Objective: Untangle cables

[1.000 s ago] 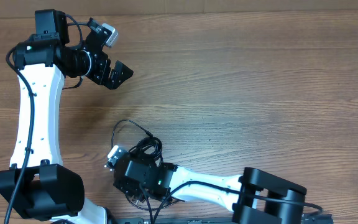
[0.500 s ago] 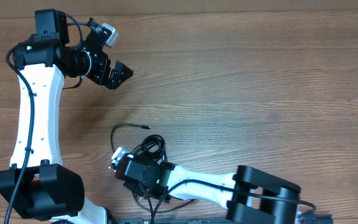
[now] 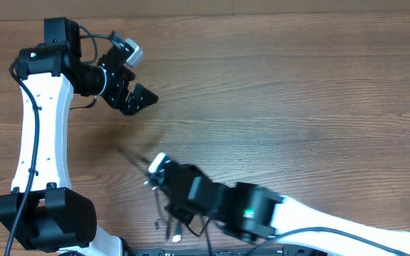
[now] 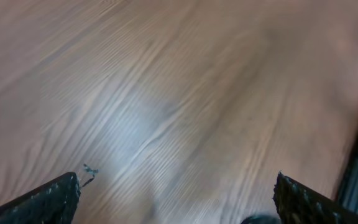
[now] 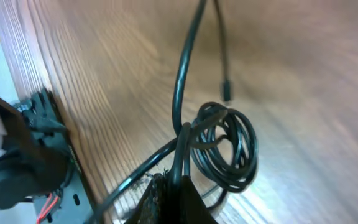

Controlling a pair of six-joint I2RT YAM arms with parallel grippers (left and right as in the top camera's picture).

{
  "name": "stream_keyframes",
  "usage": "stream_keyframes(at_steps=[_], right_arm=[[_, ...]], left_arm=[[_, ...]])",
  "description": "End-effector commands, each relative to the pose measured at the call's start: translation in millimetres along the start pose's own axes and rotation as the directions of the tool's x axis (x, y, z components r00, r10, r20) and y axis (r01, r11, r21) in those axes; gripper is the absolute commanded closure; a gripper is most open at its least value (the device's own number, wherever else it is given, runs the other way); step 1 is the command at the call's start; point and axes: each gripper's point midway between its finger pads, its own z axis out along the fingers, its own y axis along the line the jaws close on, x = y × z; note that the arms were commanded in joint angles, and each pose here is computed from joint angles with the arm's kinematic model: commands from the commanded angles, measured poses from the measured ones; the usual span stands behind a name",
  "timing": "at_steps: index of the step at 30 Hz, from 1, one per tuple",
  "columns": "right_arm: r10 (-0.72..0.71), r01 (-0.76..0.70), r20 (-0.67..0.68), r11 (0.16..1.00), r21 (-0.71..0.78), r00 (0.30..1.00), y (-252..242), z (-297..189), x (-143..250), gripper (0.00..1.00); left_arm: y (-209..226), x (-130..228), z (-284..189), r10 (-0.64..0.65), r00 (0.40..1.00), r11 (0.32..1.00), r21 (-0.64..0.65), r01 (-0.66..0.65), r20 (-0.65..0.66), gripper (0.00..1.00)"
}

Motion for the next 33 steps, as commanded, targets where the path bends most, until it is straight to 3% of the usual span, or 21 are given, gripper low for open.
stream_keyframes(at_steps=[1,4,12,20,24,33], right_arm=[[0.043,-0.047,0.080,0.998,0.051,0.996,-32,-40,-18,0.96],[0.050,-0.053,0.082,0.998,0.035,0.995,-46,-50,-19,0.96],[0.077,-0.074,0.093,0.997,-0.037,0.993,-58,-52,-24,0.96],[0.079,-0.078,0.083,0.997,-0.006,0.993,-63,-52,-21,0.96],[0.081,-0.082,0.083,0.997,0.013,0.993,-68,-52,-20,0.96],[0.120,-0.124,0.078,0.991,0.055,0.990,-89,-54,-18,0.96]], left_arm=[[-40,-22,-5,0.254,0.950,0.947,0.151,-0.283,0.184,0.00],[-63,-27,-5,0.314,0.915,0.905,0.210,-0.369,0.255,0.00],[-123,-23,28,0.543,0.804,0.737,0.321,-0.595,0.243,0.02],[-145,-11,41,0.653,0.727,0.633,0.376,-0.677,0.210,0.11],[-159,6,31,0.709,0.661,0.534,0.424,-0.731,0.246,0.12],[-159,4,30,0.701,0.666,0.540,0.420,-0.729,0.256,0.07]])
